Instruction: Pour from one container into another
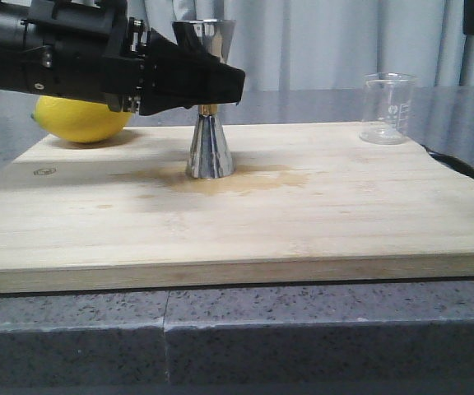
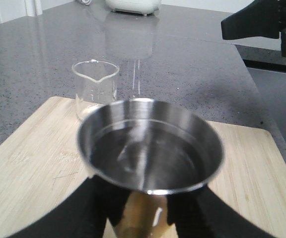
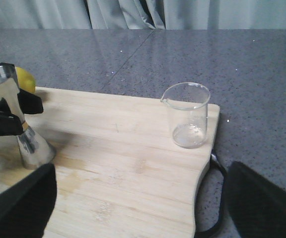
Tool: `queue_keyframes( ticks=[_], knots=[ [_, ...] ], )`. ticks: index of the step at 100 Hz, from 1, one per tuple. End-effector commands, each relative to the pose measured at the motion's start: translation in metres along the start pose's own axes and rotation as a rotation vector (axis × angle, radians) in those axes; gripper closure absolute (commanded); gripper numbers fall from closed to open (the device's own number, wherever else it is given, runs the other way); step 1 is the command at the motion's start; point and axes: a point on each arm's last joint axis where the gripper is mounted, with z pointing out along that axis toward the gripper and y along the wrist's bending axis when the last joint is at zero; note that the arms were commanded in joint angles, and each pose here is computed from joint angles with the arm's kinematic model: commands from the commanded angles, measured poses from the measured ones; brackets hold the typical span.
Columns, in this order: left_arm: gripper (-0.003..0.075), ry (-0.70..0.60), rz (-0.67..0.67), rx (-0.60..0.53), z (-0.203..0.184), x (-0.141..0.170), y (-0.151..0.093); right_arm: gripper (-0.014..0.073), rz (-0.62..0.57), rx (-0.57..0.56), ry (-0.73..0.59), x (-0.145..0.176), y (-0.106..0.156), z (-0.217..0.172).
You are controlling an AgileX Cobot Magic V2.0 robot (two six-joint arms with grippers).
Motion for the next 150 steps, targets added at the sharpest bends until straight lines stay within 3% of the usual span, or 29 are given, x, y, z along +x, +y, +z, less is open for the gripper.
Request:
queue_keyframes(
  ticks=[1, 14, 32, 39, 87, 128, 150],
  knots=[
    [0.0458, -0.138, 0.027, 0.023, -0.002, -0.028, -0.004, -0.0001, -0.009, -0.005, -0.03, -0.009, 0.001, -0.002],
    [0.0421, -0.138, 0.027, 0.023, -0.002, -0.028, -0.004, -0.0001, -0.009, -0.007, -0.03, -0.009, 0.001, -0.002],
    [0.0213, -0.123, 0.005, 0.031, -0.003, -0.028, -0.005, -0.0001, -0.009, -0.007, -0.037, -0.011, 0.001, -0.002],
    [0.0166, -0.089, -0.01, 0.027, -0.004, -0.031, -0.008, -0.0001, -0.011, -0.007, -0.049, -0.015, 0.001, -0.002],
    [0.0162, 0.296, -0.053, -0.19, -0.042, -0.069, -0.041, -0.0001, -0.021, -0.024, -0.146, -0.049, 0.005, -0.008],
    [0.0164, 0.385, -0.089, -0.484, -0.102, -0.123, -0.104, 0.0, 0.01, -0.033, -0.151, -0.05, 0.005, -0.009],
    [0.0167, 0.389, -0.245, -0.779, -0.141, -0.134, -0.131, 0.0, 0.018, -0.036, -0.208, -0.056, 0.008, -0.023]
  ],
)
